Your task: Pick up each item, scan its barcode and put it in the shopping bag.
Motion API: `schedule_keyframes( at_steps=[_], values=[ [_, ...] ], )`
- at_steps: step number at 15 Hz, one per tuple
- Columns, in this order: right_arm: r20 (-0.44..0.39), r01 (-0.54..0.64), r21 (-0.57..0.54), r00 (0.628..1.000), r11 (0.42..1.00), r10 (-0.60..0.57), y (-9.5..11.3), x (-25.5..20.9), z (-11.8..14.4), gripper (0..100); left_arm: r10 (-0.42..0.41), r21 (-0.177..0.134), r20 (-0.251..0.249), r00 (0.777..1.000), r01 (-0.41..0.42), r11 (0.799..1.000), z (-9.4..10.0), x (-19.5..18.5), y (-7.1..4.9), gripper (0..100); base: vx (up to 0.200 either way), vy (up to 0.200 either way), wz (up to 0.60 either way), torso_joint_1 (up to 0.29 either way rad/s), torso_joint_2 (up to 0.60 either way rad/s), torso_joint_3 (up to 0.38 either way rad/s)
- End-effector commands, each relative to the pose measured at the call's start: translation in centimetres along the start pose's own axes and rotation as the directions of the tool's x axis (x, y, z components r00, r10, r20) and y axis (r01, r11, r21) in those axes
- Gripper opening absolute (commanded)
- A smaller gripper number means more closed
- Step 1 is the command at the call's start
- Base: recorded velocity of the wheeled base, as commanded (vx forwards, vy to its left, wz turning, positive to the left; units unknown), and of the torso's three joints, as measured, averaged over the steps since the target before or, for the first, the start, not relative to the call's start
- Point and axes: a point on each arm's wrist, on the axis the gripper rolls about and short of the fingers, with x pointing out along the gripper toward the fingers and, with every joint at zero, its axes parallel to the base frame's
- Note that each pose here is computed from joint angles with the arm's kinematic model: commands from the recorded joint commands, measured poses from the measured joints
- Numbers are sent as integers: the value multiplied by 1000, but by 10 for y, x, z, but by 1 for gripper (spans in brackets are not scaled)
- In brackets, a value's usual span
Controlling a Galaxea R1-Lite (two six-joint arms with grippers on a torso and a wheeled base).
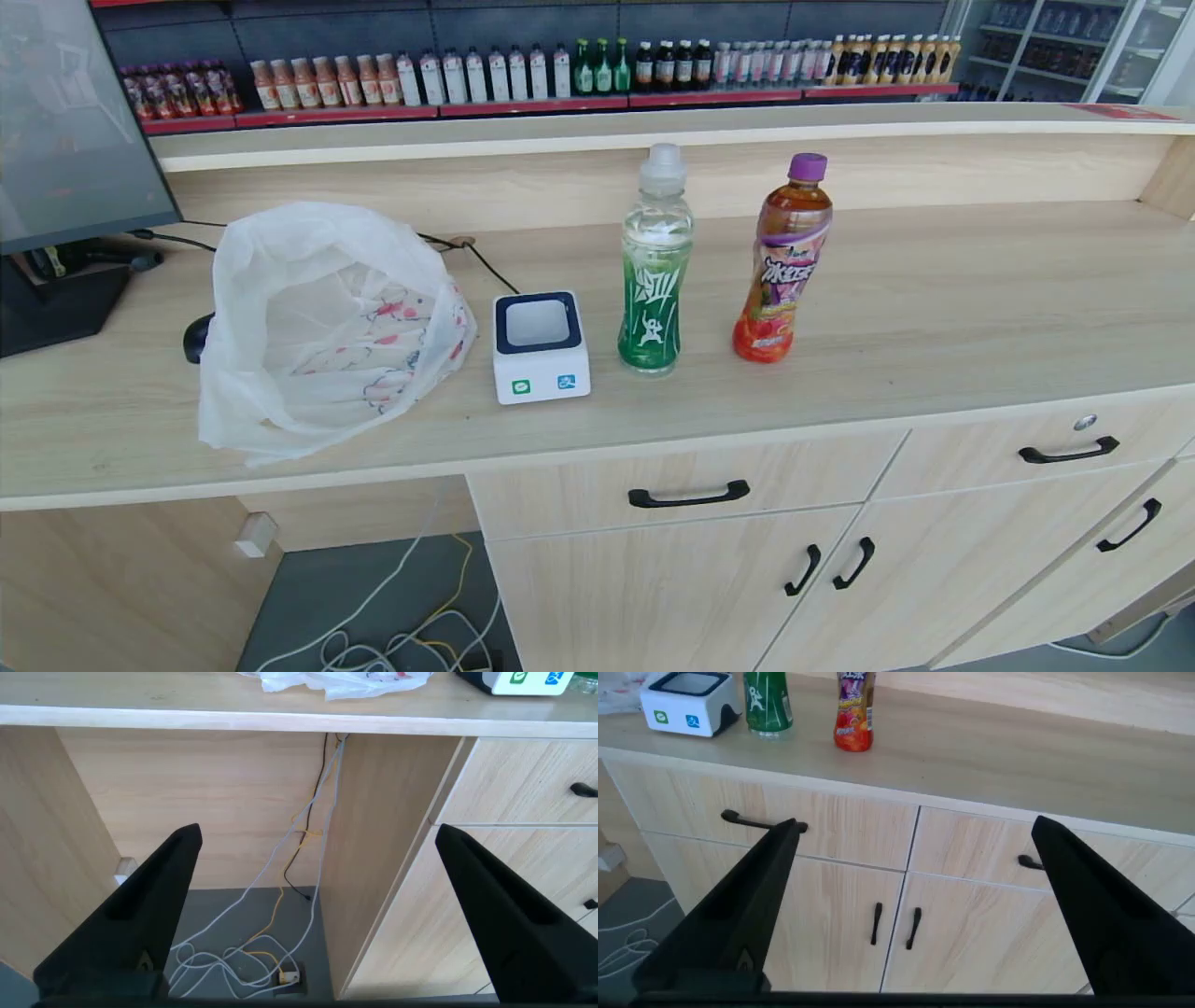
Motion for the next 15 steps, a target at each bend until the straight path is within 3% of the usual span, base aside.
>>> schedule_keyframes(
  at_steps=[1,5,10,12,15],
  values=[
    [-58,-36,-6,998,999,36,-2,12,4,100,0,0,1,1000,0,1000,0,0,0,100,0,0,0,0,0,0],
    [-153,-179,-35,973,983,172,-8,50,21,100,0,0,1,1000,0,1000,0,0,0,100,0,0,0,0,0,0],
    [-164,-397,-132,912,908,375,5,119,24,100,1,0,1,1000,-1,1000,0,0,0,100,0,0,0,0,0,0],
    [-130,-416,-141,907,898,400,12,140,27,100,0,0,1,1000,0,1000,0,0,0,100,0,0,0,0,0,0],
    [-105,-370,-149,928,917,358,23,169,40,100,1,0,1,1000,-1,1000,0,0,0,100,0,0,0,0,0,0]
  ],
)
